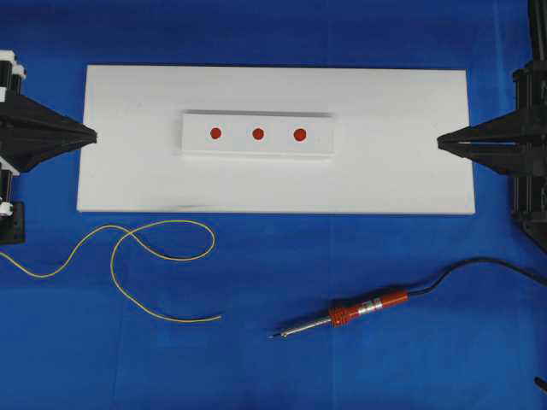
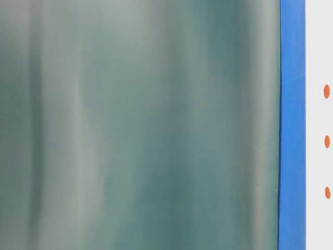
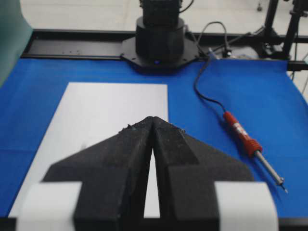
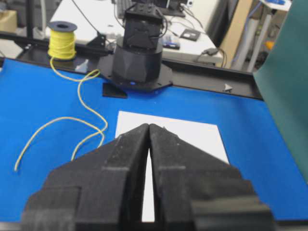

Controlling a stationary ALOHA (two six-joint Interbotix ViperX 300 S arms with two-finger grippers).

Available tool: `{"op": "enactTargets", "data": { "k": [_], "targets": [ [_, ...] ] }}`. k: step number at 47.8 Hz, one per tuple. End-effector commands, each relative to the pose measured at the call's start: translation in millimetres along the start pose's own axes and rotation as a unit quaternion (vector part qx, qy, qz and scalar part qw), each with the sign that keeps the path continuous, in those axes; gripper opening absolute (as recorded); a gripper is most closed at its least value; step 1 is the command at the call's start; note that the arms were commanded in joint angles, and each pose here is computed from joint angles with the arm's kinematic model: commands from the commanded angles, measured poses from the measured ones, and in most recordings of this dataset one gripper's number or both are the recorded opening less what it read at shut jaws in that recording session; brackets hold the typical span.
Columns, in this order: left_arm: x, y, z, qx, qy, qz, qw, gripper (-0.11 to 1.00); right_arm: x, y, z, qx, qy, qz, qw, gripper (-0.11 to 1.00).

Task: Touch the tip of the soldering iron to the tip of the solder at the mark.
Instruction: 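Open both grippers and move them toward the wire and iron, then grasp the yellow solder wire with left gripper, red soldering iron with right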

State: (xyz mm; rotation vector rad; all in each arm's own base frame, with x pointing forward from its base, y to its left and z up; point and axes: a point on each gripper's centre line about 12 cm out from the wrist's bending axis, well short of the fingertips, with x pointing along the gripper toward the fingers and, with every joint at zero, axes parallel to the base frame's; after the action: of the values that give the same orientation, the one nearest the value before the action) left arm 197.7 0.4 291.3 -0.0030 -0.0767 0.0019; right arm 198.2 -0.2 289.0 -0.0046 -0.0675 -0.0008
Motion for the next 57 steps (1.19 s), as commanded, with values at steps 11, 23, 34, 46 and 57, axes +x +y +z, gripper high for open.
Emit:
{"op": "enactTargets", "data": {
  "k": [11,23,34,46,57],
  "targets": [
    [4,-16,8,-0.010,-0.010,-0.040,0.9991,0.00,6,7,5,0.029,0.021,0.016,0.9992,-0.06],
    [8,-42,-7,-0.012,0.021,-0.101,0.9946,0.00,7,35,-3,0.056,0.042,0.083,0.9941,-0.05],
    [20,-62,-31,-0.009,0.068,-0.136,0.9883,0.10,10,61,-20,0.085,0.079,0.135,0.9841,0.29],
    [26,-89,-60,-0.011,0.111,-0.182,0.9769,0.82,21,81,-52,0.113,0.137,0.156,0.9717,0.93],
    [33,-102,-102,-0.026,0.179,-0.191,0.9648,0.89,32,98,-90,0.128,0.168,0.161,0.9642,0.89]
  ]
}}
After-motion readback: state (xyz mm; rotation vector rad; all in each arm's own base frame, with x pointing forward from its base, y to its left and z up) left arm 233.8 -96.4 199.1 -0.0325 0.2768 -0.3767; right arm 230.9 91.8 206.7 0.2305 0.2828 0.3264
